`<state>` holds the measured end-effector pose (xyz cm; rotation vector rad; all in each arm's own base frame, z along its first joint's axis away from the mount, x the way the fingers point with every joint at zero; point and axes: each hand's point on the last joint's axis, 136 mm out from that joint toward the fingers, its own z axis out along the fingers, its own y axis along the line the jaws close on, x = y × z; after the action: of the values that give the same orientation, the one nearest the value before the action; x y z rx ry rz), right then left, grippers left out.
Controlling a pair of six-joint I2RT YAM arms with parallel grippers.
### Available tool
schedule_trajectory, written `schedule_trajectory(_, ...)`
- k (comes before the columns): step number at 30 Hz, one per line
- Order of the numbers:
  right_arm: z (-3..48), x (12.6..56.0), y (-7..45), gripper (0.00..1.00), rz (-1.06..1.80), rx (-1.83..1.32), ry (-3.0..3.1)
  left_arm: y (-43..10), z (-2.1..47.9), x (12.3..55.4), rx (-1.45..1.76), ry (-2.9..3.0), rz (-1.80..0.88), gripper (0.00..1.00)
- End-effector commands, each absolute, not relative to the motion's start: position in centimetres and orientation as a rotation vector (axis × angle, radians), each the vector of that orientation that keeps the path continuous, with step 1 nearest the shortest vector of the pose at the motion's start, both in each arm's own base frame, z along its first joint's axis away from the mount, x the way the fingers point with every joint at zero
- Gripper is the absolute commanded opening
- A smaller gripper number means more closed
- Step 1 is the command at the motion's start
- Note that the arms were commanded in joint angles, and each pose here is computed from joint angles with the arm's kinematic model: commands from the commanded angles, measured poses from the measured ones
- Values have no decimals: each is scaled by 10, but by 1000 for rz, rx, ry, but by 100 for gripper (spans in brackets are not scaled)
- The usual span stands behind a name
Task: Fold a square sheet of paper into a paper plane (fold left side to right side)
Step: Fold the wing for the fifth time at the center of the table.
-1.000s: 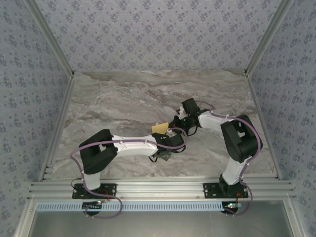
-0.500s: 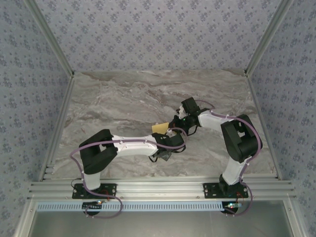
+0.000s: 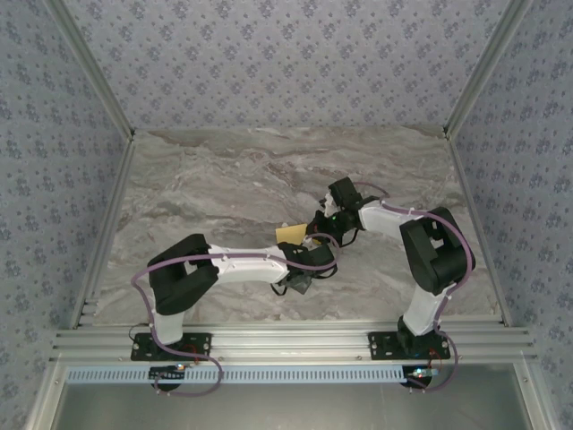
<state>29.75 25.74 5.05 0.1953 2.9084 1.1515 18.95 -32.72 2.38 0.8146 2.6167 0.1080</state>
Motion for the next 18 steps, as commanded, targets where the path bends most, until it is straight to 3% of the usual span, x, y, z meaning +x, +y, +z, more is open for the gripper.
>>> schedule_trajectory(1,50,301,257,0,1113,183,2922,-326,27,184,793,2635,87,21)
schedule_trajectory(7,57,303,259,0,1135,163,2890,-325,27,183,784,2637,76,15)
schedule_trajectory(9,64,307,258,5,1143,152,2855,-325,29,184,777,2634,69,11)
schedule_trajectory(18,103,322,224,54,1064,128,2669,-327,40,191,665,2653,-114,9)
